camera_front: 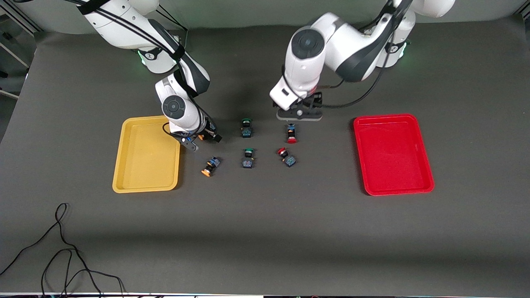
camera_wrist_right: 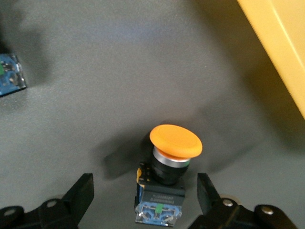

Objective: Place red and yellow buttons in trays
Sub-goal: 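Grasp the yellow button with the right gripper while the left gripper grasps the red button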

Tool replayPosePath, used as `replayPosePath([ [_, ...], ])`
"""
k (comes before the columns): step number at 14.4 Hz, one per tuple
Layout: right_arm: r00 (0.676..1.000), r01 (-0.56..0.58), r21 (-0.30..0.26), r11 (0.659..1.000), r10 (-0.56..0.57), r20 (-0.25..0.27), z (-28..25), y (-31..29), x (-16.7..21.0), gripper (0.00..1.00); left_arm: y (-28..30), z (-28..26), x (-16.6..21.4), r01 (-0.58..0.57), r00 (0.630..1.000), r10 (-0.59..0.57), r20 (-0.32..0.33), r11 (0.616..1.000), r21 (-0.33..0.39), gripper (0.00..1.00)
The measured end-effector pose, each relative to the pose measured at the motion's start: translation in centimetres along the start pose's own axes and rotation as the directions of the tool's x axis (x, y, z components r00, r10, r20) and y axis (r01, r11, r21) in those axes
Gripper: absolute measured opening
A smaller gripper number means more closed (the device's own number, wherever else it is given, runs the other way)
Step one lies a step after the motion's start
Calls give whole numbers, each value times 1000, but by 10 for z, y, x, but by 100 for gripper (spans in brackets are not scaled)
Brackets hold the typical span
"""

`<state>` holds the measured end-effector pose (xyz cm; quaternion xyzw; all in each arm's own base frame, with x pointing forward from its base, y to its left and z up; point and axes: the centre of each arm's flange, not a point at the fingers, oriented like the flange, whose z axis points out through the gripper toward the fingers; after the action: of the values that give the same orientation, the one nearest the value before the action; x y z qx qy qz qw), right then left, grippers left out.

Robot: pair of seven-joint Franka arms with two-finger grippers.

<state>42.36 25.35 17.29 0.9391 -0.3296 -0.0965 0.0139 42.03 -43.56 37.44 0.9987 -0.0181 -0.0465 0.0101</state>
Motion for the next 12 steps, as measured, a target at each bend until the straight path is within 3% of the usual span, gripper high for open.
replayPosePath([
  [2, 1000, 0, -1, 1000, 0, 1, 0, 0, 0, 85, 6, 51, -1, -1, 1000, 1, 8, 1000, 9, 100],
  [3, 1000, -1, -2, 1000, 1, 1, 1, 0, 0, 73, 8, 74, 0, -3, 1000, 2, 12, 1000, 13, 100],
  [5, 1000, -1, -2, 1000, 1, 1, 1, 0, 0, 67, 10, 116, -1, -5, 1000, 5, 20, 1000, 18, 100],
  [7, 1000, -4, -2, 1000, 4, 1, 0, 1, 1, 46, 7, 150, -2, -4, 1000, 3, 23, 1000, 20, 100],
  [12, 1000, -7, 1, 1000, 7, -1, -1, 1, 3, 44, 1, 180, -2, 2, 1000, -2, 25, 1000, 22, 99],
])
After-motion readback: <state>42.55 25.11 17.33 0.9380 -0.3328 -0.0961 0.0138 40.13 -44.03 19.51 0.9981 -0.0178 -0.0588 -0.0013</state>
